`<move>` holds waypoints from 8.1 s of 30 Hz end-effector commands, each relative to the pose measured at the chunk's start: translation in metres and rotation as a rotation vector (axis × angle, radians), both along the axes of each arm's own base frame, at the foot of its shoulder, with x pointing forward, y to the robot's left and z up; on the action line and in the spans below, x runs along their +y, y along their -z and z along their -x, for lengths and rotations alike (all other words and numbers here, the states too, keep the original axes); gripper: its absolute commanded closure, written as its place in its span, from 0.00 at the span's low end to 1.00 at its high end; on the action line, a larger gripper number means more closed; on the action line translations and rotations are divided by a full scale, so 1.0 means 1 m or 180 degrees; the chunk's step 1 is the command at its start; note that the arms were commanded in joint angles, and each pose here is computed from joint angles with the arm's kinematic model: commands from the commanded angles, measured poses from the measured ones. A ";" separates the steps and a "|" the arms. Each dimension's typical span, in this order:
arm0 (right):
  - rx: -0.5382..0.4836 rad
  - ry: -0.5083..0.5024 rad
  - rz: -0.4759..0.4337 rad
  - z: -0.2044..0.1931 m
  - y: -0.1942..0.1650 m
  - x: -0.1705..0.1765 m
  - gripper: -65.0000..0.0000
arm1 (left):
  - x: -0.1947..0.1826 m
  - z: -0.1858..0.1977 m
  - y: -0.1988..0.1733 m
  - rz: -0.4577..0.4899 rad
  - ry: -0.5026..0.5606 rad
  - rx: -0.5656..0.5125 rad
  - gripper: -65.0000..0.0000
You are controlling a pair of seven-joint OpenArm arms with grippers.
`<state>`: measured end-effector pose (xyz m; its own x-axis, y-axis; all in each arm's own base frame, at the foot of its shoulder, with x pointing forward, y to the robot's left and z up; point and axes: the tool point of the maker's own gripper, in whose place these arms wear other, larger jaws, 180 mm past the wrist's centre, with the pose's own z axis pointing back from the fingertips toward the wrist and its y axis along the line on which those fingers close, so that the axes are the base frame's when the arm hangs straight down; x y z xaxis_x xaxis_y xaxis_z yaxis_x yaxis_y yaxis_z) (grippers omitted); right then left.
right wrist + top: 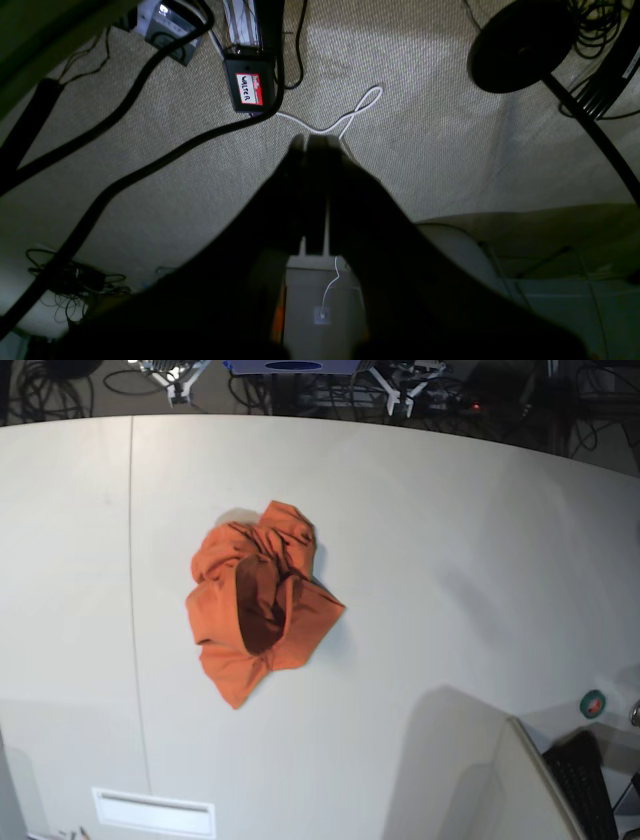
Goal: Layout the t-shirt on the table in an organized manner, then fold the t-shirt properly
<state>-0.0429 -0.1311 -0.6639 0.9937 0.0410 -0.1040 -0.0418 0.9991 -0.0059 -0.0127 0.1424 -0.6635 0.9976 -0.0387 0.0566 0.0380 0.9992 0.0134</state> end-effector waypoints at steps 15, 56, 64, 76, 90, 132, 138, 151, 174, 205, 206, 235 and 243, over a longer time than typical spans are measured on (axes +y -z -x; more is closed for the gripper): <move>-0.0258 -0.0019 -0.0019 0.003 0.000 -0.002 1.00 | 0.003 0.006 0.000 -0.0027 -0.0015 0.0025 1.00; 0.0092 0.0267 0.0355 0.053 -0.079 -0.061 1.00 | 0.053 0.054 -0.061 -0.0212 0.0335 -0.0524 1.00; -0.0461 0.0466 0.0546 0.005 -0.152 -0.078 1.00 | 0.052 0.034 -0.125 -0.0167 0.0533 -0.1070 1.00; -0.1653 0.0430 0.0386 -0.136 -0.243 -0.051 1.00 | 0.020 -0.069 -0.222 -0.0009 0.0683 -0.2227 1.00; -0.2710 -0.0169 -0.0563 -0.276 -0.302 0.077 0.58 | 0.073 -0.170 -0.256 -0.0137 -0.0250 -0.2634 0.72; -0.4018 -0.0650 0.0262 -0.435 -0.394 0.024 1.00 | 0.128 -0.209 -0.257 -0.0465 -0.0566 -0.2848 0.61; -0.4721 -0.0539 0.0700 -0.487 -0.494 -0.025 1.00 | 0.140 -0.207 -0.261 -0.0553 -0.0631 -0.2866 0.61; -0.4362 -0.0180 0.1006 -0.436 -0.463 -0.084 1.00 | 0.132 -0.211 -0.259 -0.0491 -0.0655 -0.2885 0.61; -0.2206 0.0892 0.1294 -0.245 -0.251 -0.180 0.67 | 0.134 -0.218 -0.260 -0.0498 -0.0695 -0.2926 0.61; -0.2783 -0.0079 0.0355 -0.467 -0.261 0.013 0.24 | 0.139 -0.202 -0.240 -0.0522 -0.0757 -0.2718 0.61; -0.2743 -0.0068 0.0363 -0.468 -0.257 0.011 0.24 | 0.139 -0.202 -0.239 -0.0518 -0.0754 -0.2717 0.61; -0.2979 -0.0002 0.0386 -0.275 -0.296 -0.020 1.00 | 0.136 -0.221 -0.247 -0.0487 -0.0751 -0.2853 0.61; -0.2299 0.0381 0.0130 -0.212 -0.242 -0.065 1.00 | 0.137 -0.222 -0.248 -0.0502 -0.0732 -0.2857 0.61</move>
